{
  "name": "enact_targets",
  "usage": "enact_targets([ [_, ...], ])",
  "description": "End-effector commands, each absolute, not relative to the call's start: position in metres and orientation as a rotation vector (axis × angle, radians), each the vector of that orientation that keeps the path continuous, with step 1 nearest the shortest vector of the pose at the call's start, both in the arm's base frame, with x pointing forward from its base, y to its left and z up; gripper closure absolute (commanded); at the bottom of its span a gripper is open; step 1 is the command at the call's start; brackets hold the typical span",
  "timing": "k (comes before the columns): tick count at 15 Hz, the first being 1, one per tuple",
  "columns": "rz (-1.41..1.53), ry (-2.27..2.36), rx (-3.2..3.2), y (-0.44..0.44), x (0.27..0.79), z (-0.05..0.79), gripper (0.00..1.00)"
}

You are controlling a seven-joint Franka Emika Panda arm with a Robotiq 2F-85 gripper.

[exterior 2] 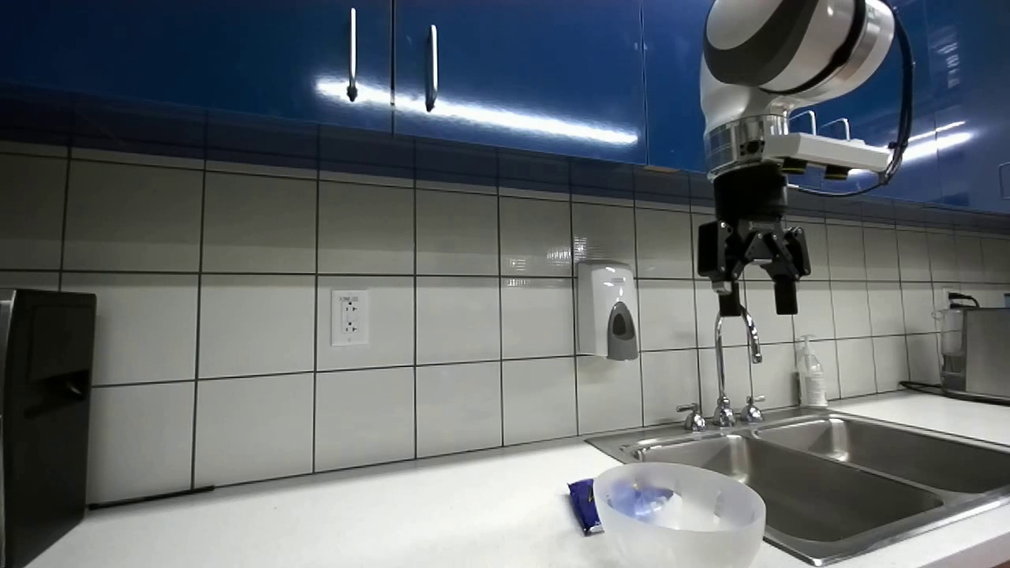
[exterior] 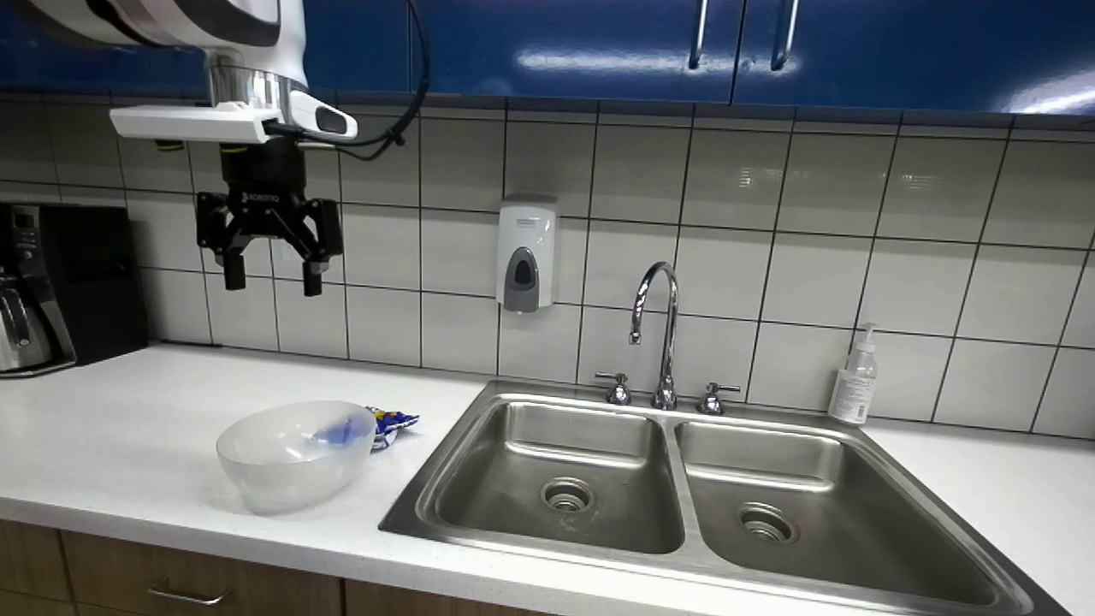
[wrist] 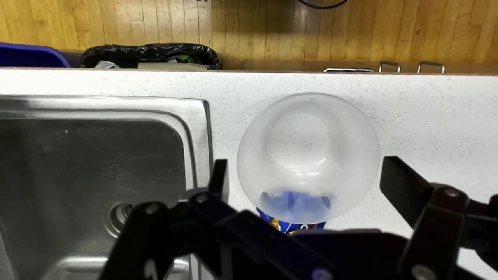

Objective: Pick up the clear bowl and put it in the sink

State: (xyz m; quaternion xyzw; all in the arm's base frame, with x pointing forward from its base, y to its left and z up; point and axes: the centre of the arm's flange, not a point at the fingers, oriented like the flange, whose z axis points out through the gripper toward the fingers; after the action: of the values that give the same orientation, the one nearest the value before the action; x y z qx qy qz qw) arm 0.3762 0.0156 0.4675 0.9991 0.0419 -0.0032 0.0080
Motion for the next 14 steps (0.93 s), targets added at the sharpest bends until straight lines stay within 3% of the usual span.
enact_targets([
  [1, -0.013, 0.256, 3.109, 0.041, 0.387, 0.447, 0.0],
  [14, 0.004, 0.427, 3.088, 0.097, 0.407, 0.378, 0.0],
])
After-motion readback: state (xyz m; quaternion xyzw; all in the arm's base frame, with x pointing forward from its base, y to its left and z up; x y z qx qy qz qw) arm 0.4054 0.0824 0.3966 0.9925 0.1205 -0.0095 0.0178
